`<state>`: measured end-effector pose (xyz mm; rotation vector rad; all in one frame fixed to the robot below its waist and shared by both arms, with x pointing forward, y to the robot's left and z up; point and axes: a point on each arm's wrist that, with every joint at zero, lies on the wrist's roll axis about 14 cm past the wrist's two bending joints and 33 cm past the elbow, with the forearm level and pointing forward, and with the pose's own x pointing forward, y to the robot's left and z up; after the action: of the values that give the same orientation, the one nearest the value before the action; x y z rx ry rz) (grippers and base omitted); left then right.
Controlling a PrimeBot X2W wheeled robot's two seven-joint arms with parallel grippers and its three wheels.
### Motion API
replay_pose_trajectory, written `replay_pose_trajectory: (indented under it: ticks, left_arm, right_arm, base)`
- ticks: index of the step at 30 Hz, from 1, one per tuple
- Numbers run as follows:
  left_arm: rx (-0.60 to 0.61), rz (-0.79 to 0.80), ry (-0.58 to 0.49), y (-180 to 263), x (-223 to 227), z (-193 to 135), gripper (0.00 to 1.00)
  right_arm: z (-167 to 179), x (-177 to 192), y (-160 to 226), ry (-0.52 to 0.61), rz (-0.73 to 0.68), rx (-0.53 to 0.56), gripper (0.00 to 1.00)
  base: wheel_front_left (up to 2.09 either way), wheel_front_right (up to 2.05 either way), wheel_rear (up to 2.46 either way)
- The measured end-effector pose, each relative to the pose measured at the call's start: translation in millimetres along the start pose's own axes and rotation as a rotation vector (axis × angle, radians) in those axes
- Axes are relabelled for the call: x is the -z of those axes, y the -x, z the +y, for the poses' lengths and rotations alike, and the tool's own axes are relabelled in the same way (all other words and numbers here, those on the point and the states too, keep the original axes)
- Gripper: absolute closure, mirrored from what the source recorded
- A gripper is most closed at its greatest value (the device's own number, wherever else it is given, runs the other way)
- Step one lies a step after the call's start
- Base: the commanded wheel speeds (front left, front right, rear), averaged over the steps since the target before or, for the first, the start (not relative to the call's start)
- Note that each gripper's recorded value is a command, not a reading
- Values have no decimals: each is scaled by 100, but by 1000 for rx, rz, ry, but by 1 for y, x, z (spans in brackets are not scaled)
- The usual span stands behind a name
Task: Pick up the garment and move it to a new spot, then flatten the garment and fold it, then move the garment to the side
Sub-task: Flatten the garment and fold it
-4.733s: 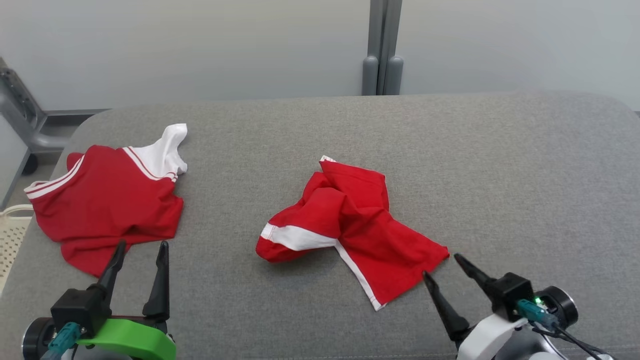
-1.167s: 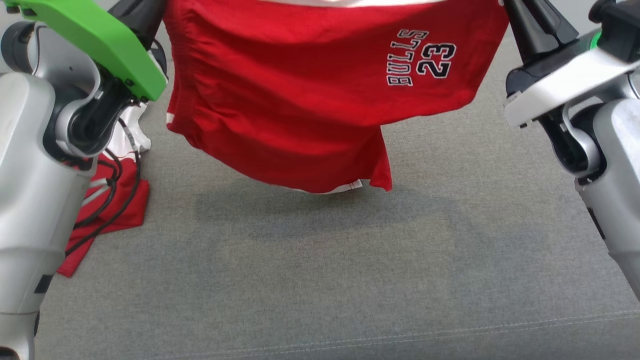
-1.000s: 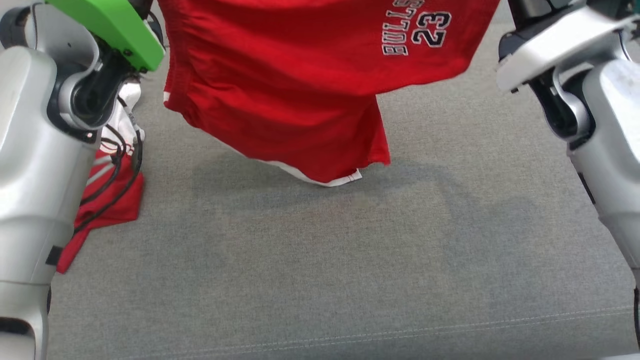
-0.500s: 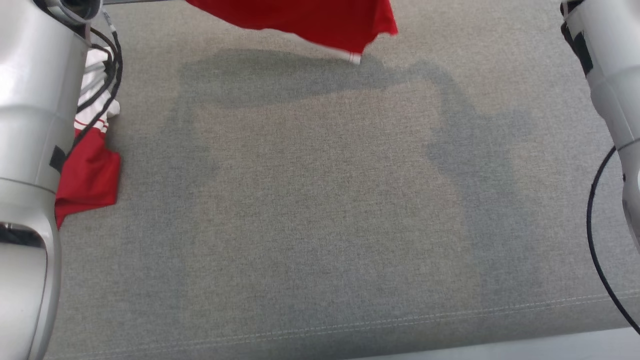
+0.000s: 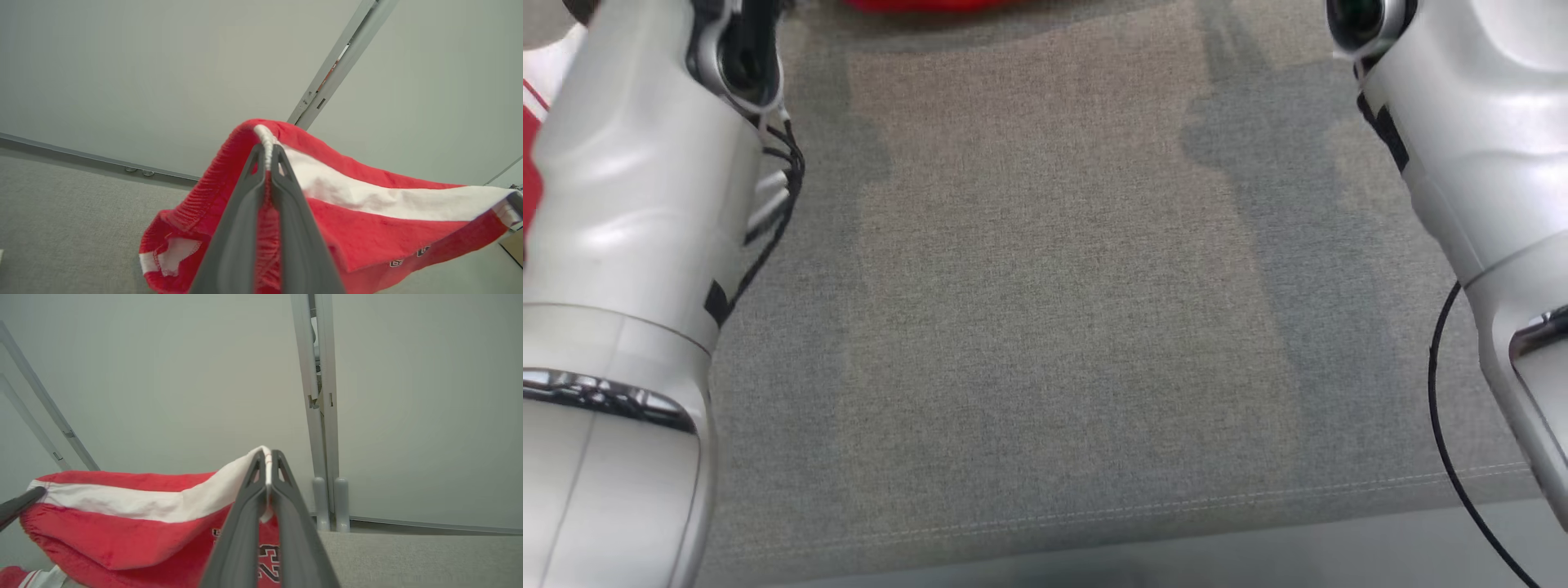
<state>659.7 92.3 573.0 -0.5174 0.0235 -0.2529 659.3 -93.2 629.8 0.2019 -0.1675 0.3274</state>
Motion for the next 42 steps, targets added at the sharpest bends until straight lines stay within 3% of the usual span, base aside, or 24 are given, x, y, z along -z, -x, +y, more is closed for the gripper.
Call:
replay_pose_trajectory:
  ticks: [1, 6, 9, 15, 22, 32, 42]
  left_arm:
    - [-19, 39, -3, 6, 30, 14, 100]
    - [-27, 142, -1, 30, 98, 33, 100]
    - [-31, 110, 2, 43, 99, 44, 100]
    - [3, 96, -5, 89, 118, 31, 100]
    - [38, 148, -5, 139, 144, 10, 100]
    - [59, 260, 34, 200, 167, -8, 100]
    - [56, 352, 103, 260, 159, -8, 100]
  right_arm:
    - [-4, 29, 6, -43, 38, 2, 100]
    - [-5, 96, 35, -187, 118, 7, 100]
    - [-2, 120, 57, -288, 136, 21, 100]
    - [10, 156, 120, -392, 218, 35, 100]
    - [25, 168, 171, -470, 274, 40, 100]
    - [31, 180, 251, -593, 359, 139, 100]
    - [37, 168, 328, -662, 408, 229, 100]
  base:
    - [0, 0, 0]
    - [0, 0, 0]
    - [0, 0, 0]
    - [0, 0, 0]
    - [0, 0, 0]
    - [0, 0, 0]
    - [0, 0, 0]
